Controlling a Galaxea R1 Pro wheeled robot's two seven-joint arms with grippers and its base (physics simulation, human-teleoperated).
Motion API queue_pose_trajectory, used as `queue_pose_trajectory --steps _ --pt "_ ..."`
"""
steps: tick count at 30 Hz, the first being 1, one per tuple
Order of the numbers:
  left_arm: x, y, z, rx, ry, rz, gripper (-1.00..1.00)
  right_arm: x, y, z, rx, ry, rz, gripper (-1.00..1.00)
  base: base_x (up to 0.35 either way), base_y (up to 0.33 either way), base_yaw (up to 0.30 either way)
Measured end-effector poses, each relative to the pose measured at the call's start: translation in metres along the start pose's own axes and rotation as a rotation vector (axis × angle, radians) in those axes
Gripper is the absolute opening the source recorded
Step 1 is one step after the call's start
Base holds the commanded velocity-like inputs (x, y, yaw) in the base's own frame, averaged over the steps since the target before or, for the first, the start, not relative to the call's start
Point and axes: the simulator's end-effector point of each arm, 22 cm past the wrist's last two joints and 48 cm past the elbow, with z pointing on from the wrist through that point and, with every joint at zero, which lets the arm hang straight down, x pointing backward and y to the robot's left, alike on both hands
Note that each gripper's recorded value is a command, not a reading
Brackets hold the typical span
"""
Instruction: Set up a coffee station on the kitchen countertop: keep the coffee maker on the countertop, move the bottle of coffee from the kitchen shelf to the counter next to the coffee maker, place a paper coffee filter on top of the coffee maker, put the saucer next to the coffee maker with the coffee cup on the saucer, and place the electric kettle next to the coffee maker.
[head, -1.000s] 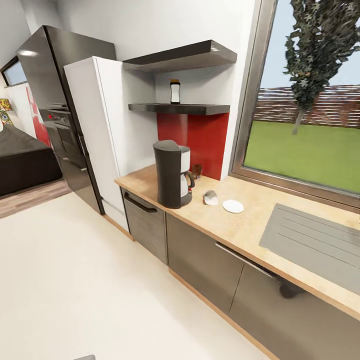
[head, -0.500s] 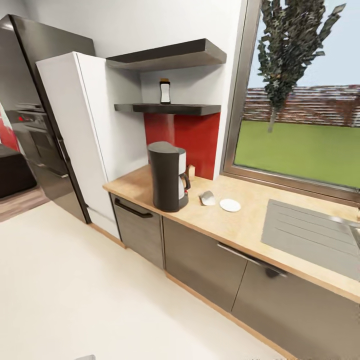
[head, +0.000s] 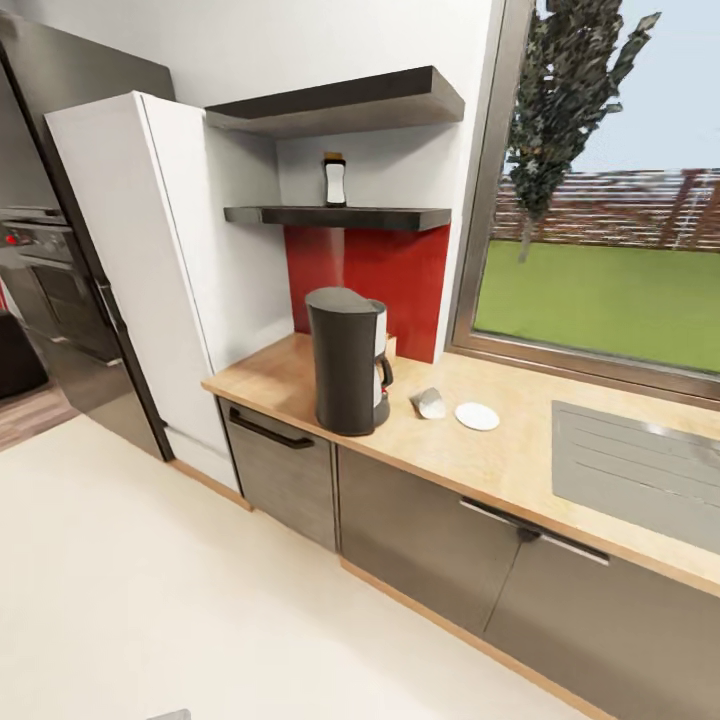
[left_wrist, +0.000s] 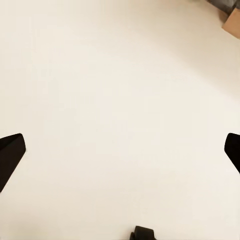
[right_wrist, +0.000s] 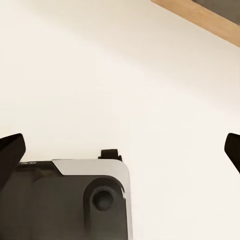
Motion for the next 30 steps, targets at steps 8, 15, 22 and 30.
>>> queue_pose_trajectory --steps 8,15,22,30 --pt "0.015 -0.001 -0.002 0.002 0.033 0.006 1.0 0.0 0.001 0.0 0.0 0.0 0.001 1.0 0.076 0.063 -0.01" --pt "0.086 0.029 -0.019 -0.047 0.202 0.025 1.0 -0.03 0.018 -0.001 -0.025 -0.063 0.01 1.0 0.0 0.0 -0.023" --pt "0.113 0.038 -0.03 -0.059 0.266 0.036 1.0 -0.144 0.095 -0.027 -0.143 -0.322 -0.055 1.0 0.0 0.0 -0.001" --pt "0.119 0.044 -0.033 -0.066 0.279 0.045 1.0 -0.302 0.168 -0.125 -0.263 -0.698 -0.013 1.0 0.0 0.0 0.0"
